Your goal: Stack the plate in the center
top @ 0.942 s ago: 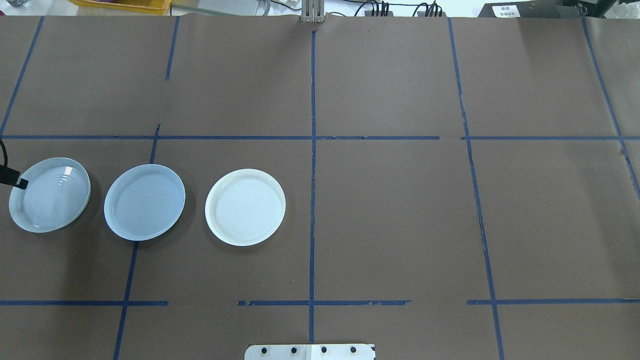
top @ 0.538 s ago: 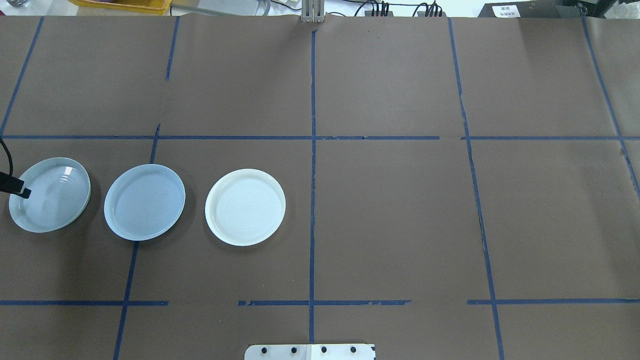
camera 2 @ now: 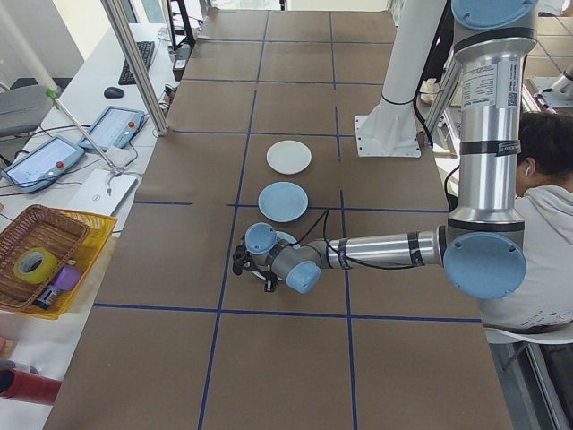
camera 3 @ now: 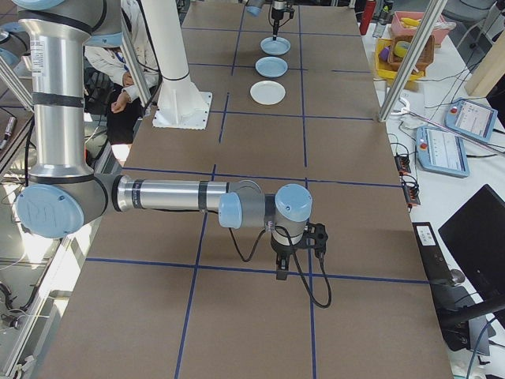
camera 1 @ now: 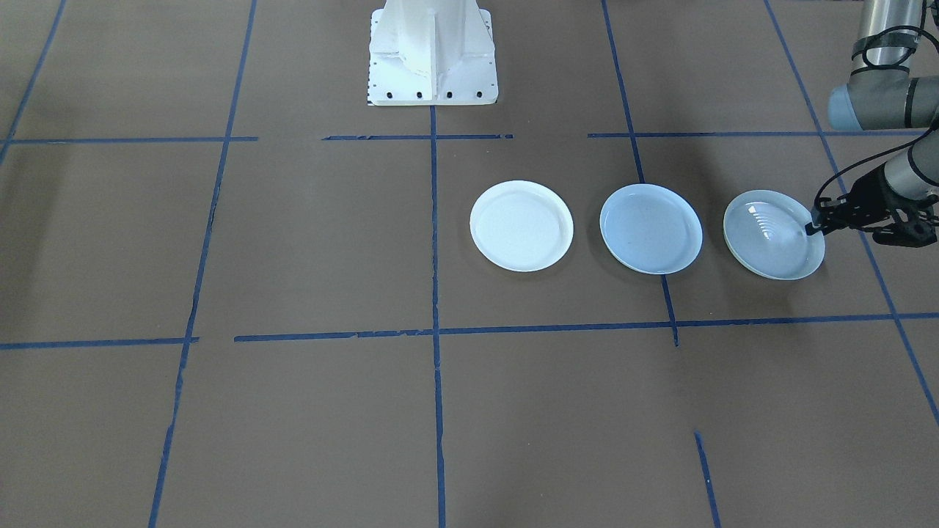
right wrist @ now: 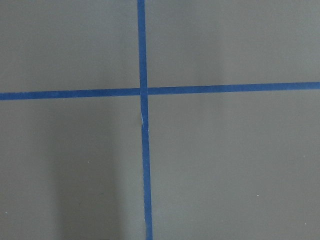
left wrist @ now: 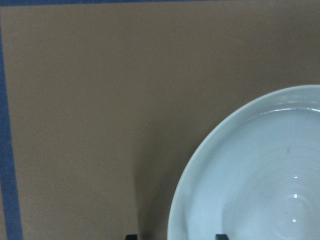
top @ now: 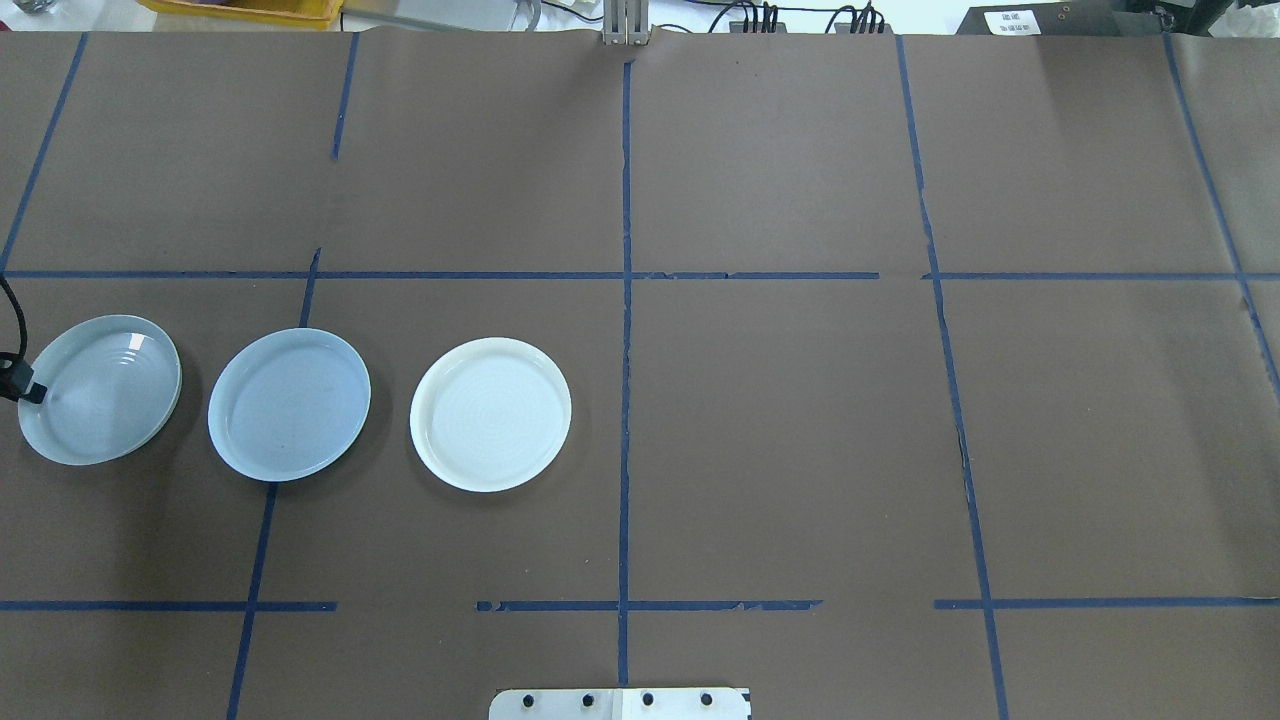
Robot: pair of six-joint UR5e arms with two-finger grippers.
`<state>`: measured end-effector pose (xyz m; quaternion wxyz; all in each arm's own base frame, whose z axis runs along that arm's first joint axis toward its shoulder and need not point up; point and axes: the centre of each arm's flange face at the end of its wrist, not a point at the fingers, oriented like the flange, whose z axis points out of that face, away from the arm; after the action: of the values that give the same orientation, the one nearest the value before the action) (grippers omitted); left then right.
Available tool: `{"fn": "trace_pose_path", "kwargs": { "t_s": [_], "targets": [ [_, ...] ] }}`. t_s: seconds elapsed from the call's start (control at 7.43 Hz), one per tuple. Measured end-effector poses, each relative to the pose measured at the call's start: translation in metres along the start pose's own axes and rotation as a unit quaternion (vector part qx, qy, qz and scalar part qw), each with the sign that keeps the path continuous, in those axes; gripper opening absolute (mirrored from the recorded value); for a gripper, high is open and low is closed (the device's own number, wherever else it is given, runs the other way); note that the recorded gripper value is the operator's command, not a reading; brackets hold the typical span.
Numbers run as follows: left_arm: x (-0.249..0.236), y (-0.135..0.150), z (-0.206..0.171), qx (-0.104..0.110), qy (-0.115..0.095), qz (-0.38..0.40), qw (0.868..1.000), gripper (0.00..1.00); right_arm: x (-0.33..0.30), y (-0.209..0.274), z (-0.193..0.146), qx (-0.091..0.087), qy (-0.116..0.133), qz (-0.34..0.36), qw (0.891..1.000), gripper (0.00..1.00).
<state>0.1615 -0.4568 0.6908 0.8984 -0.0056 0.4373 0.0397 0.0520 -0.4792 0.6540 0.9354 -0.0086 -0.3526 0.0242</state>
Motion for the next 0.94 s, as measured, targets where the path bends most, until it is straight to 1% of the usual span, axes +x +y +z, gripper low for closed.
{"fn": "trace_pose_path", "kwargs": {
  "t_s": [0.13, 0.27, 0.4, 0.54, 0.67, 0.81, 0.94],
  "targets": [
    [0.0, 0.0, 0.0, -0.001, 0.0, 0.0, 1.0, 0.0, 0.0, 0.0, 0.0, 0.0, 0.0, 0.0, 1.0, 1.0],
    [0.0, 0.001, -0.001, -0.005, 0.006, 0.0, 1.0, 0.0, 0.0, 0.0, 0.0, 0.0, 0.0, 0.0, 1.0, 1.0],
    [0.0, 0.002, -0.008, -0.011, 0.028, -0.001, 1.0, 0.0, 0.0, 0.0, 0.0, 0.0, 0.0, 0.0, 1.0, 1.0],
    [-0.004, -0.002, -0.027, -0.008, 0.058, -0.008, 0.998, 0.0, 0.0, 0.0, 0.0, 0.0, 0.0, 0.0, 1.0, 1.0],
    [-0.005, -0.005, -0.049, 0.001, 0.083, -0.011, 0.997, 0.0, 0.0, 0.0, 0.0, 0.0, 0.0, 0.0, 1.0, 1.0],
    [-0.001, -0.007, -0.065, 0.008, 0.1, -0.011, 0.995, 0.0, 0.0, 0.0, 0.0, 0.0, 0.0, 0.0, 1.0, 1.0],
    [0.006, -0.009, -0.078, 0.015, 0.109, -0.017, 0.994, 0.0, 0.0, 0.0, 0.0, 0.0, 0.0, 0.0, 1.0, 1.0]
  ]
}}
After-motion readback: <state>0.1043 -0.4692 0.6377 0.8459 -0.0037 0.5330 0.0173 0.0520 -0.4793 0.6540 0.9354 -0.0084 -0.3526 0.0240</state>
